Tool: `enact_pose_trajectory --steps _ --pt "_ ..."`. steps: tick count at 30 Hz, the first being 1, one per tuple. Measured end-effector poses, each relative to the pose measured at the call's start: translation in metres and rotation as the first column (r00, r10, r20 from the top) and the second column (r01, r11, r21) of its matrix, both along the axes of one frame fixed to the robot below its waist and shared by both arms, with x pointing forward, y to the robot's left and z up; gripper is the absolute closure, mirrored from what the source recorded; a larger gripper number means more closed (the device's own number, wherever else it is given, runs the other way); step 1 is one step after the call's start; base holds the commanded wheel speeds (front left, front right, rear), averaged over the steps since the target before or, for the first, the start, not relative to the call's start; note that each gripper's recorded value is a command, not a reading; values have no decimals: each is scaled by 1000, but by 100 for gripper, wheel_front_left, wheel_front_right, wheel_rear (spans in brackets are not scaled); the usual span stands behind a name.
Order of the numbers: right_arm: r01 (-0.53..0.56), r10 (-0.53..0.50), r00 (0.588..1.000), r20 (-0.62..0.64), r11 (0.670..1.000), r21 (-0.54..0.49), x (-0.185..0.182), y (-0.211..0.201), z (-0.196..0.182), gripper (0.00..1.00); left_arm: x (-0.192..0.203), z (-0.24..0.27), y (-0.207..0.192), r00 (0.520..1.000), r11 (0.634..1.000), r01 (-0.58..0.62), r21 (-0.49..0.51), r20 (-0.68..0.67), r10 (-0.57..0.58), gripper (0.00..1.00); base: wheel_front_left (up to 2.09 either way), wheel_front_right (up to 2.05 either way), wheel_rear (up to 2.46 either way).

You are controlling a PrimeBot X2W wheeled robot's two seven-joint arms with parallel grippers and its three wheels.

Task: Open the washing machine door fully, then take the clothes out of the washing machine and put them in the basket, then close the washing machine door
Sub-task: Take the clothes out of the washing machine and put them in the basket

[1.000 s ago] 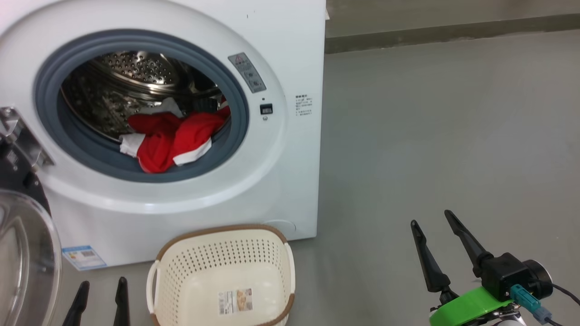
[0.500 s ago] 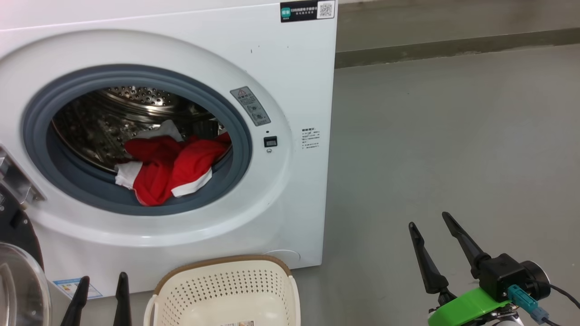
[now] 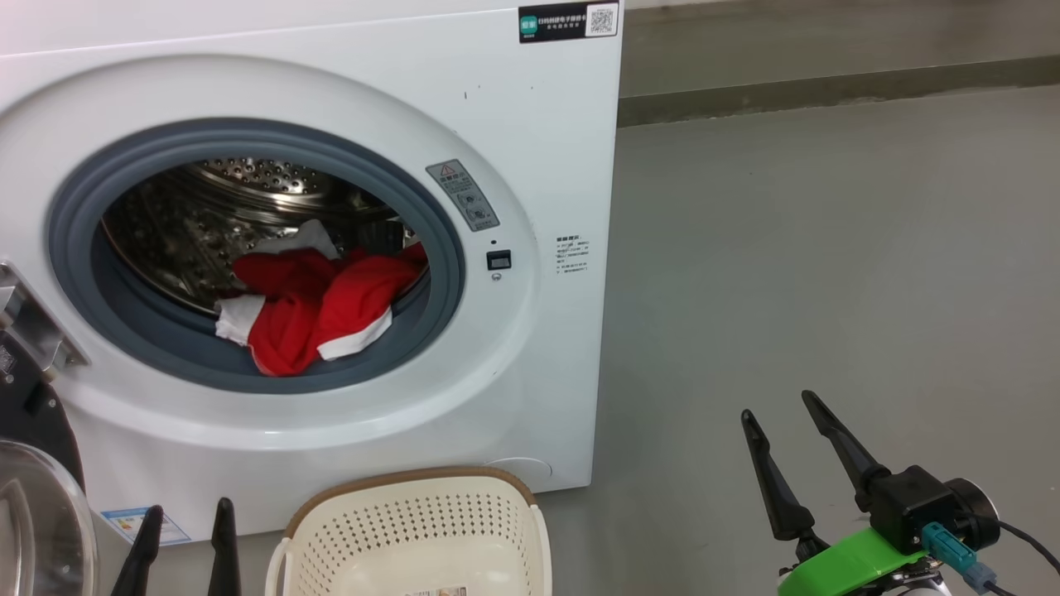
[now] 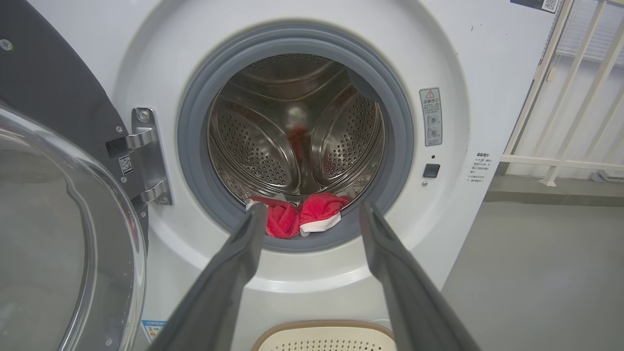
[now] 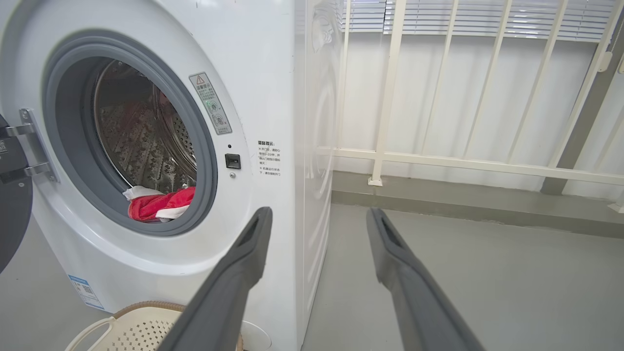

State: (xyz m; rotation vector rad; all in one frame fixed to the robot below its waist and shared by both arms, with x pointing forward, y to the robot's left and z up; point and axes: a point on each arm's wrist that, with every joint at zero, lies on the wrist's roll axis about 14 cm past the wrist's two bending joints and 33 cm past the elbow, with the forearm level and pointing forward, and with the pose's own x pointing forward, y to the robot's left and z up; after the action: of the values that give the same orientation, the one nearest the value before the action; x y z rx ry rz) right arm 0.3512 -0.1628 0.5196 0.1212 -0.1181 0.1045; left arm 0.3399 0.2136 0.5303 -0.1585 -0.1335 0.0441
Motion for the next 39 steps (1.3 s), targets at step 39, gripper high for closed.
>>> enact_pose_trajectory --steps 39 --pt "-111 109 991 -79 994 -17 62 36 -30 0 98 -13 -6 999 999 -37 -25 -34 36 0 0 0 0"
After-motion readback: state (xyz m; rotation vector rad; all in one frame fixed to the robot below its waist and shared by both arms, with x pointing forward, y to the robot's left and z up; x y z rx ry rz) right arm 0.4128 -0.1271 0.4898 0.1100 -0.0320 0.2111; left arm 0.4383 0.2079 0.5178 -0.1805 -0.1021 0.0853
